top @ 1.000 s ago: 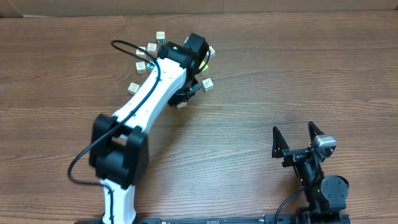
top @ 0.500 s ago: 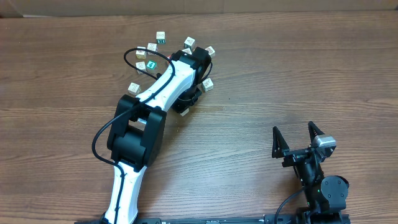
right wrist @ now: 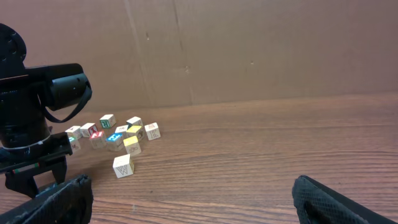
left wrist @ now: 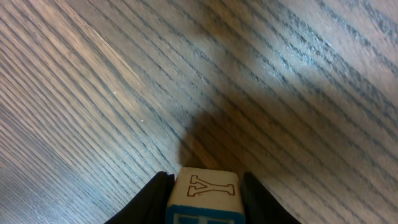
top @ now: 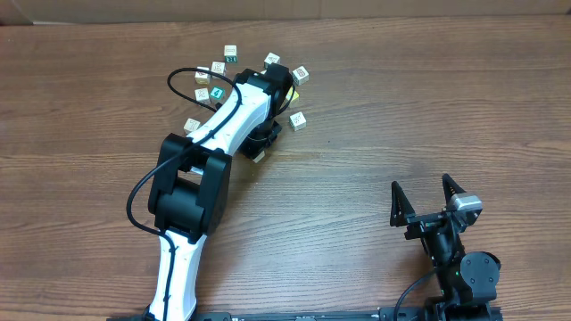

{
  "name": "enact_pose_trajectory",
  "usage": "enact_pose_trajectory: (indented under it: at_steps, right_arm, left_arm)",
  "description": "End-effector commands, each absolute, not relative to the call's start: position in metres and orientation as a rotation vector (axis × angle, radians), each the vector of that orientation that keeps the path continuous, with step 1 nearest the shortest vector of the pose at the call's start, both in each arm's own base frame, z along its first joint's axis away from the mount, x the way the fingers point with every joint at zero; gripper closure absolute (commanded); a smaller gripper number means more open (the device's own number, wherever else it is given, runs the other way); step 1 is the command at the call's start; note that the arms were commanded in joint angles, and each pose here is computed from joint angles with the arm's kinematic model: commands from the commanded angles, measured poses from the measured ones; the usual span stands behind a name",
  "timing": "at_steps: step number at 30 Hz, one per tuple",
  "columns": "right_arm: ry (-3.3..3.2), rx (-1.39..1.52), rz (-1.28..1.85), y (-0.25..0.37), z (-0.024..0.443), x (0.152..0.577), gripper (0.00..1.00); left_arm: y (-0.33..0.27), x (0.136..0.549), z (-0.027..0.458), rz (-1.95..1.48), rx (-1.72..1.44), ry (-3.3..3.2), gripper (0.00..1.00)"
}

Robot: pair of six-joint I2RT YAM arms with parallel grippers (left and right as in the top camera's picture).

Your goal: Form a circle

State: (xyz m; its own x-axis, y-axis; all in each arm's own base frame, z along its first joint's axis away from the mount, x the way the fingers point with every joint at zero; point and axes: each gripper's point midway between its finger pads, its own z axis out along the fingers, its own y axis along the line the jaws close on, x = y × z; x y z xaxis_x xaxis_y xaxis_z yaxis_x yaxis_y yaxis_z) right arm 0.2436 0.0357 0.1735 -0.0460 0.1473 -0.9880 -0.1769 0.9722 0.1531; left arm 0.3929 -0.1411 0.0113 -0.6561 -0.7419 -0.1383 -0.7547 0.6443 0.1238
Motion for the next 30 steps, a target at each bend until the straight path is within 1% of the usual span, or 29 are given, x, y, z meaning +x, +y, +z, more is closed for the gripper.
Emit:
enact_pose_trajectory:
  at_steps: [1, 4, 7, 9, 11, 13, 15, 21, 25, 28, 29, 30]
  right_arm:
    - [1.590, -0.019, 0.257, 0.034, 0.172, 0.244, 0.00]
    - [1.590, -0.019, 0.257, 0.034, 0.172, 0.244, 0.00]
    - [1.590, -0.019, 0.257, 0.034, 0.172, 0.244, 0.00]
    - [1.590, -0.019, 0.257, 0.034, 0.172, 0.244, 0.00]
    - [1.590, -0.019, 0.257, 0.034, 0.172, 0.244, 0.00]
    - [1.590, -0.019, 0.257, 0.034, 0.172, 0.244, 0.00]
    - [1.590, -0.019, 0.257, 0.034, 0.172, 0.244, 0.00]
    - [1.590, -0.019, 0.257, 0.034, 0.172, 0.244, 0.00]
    - [1.590, -0.019, 0.257, 0.034, 0.172, 0.244, 0.00]
    - [1.590, -0.019, 0.257, 0.034, 0.172, 0.244, 0.00]
    - [1.590, -0.019, 0.257, 0.034, 0.172, 0.244, 0.00]
    - [1.590, -0.019, 0.257, 0.034, 0.172, 0.244, 0.00]
  left_arm:
    - [-0.133, 0.395, 0.009, 0.288, -1.283, 2.763, 0.68]
    - [-0.131, 0.396, 0.009, 0.288, -1.290, 2.761, 0.64]
    - [-0.131, 0.396, 0.009, 0.286, -1.294, 2.764, 0.57]
    - [-0.131, 0.395, 0.009, 0.289, -1.294, 2.766, 0.51]
    - [-0.131, 0.395, 0.009, 0.288, -1.294, 2.765, 0.43]
    - [-0.131, 0.397, 0.012, 0.277, -1.293, 2.759, 0.40]
    - [-0.132, 0.400, 0.018, 0.256, -1.284, 2.751, 0.42]
    - [-0.133, 0.407, 0.036, 0.209, -1.249, 2.731, 0.56]
    - [-0.134, 0.407, 0.037, 0.206, -1.249, 2.731, 0.63]
    - [-0.134, 0.408, 0.037, 0.204, -1.236, 2.735, 0.64]
    - [-0.134, 0.409, 0.037, 0.200, -1.224, 2.737, 0.63]
    - [-0.134, 0.409, 0.037, 0.197, -1.222, 2.736, 0.60]
